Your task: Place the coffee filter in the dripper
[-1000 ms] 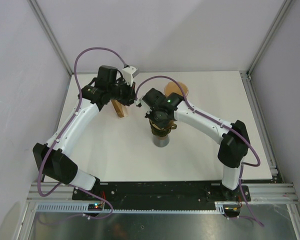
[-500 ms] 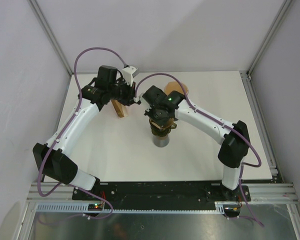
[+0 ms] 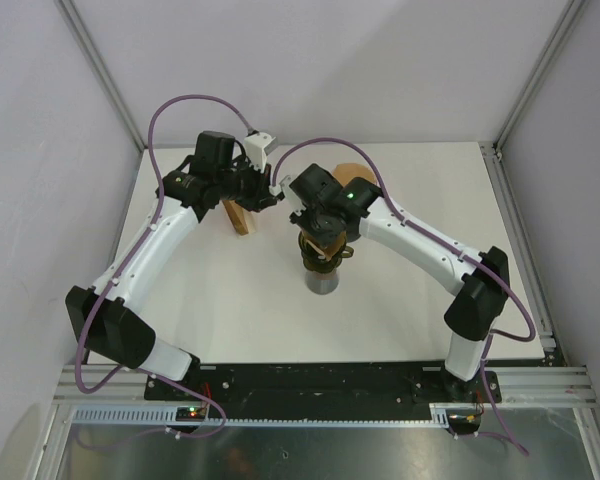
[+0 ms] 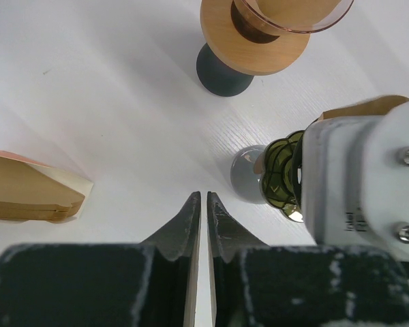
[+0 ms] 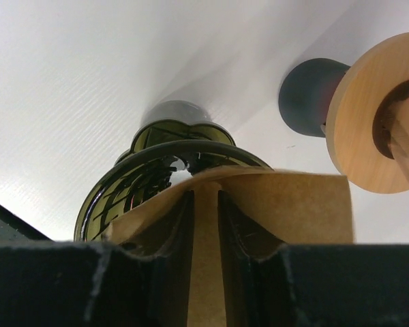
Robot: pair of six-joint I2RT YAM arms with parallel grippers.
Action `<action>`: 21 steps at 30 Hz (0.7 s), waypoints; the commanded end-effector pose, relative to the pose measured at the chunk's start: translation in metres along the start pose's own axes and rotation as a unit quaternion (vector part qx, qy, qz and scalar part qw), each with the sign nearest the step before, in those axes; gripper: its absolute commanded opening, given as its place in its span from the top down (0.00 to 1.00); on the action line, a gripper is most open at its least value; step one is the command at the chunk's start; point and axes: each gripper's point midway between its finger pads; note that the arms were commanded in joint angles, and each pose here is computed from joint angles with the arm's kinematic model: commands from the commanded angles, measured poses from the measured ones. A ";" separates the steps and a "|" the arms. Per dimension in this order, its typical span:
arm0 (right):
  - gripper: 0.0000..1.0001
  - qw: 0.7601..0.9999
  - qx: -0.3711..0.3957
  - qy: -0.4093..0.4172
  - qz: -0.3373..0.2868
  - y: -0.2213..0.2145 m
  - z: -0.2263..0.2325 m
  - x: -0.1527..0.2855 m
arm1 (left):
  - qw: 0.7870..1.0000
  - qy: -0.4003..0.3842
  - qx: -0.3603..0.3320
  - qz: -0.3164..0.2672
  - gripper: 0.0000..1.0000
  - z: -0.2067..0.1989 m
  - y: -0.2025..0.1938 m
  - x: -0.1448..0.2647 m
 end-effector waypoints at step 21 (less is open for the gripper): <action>0.52 0.995 -0.005 0.018 -0.093 0.037 0.001 0.050 | 0.999 -0.025 0.002 -0.028 0.73 -0.011 0.015 0.010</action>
Point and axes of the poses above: each gripper's point midway between its finger pads, its own x axis back along the fingers, its own z axis along the line the jaws close on, y = z × x, and after that the axes turned 8 degrees about -x, right-handed
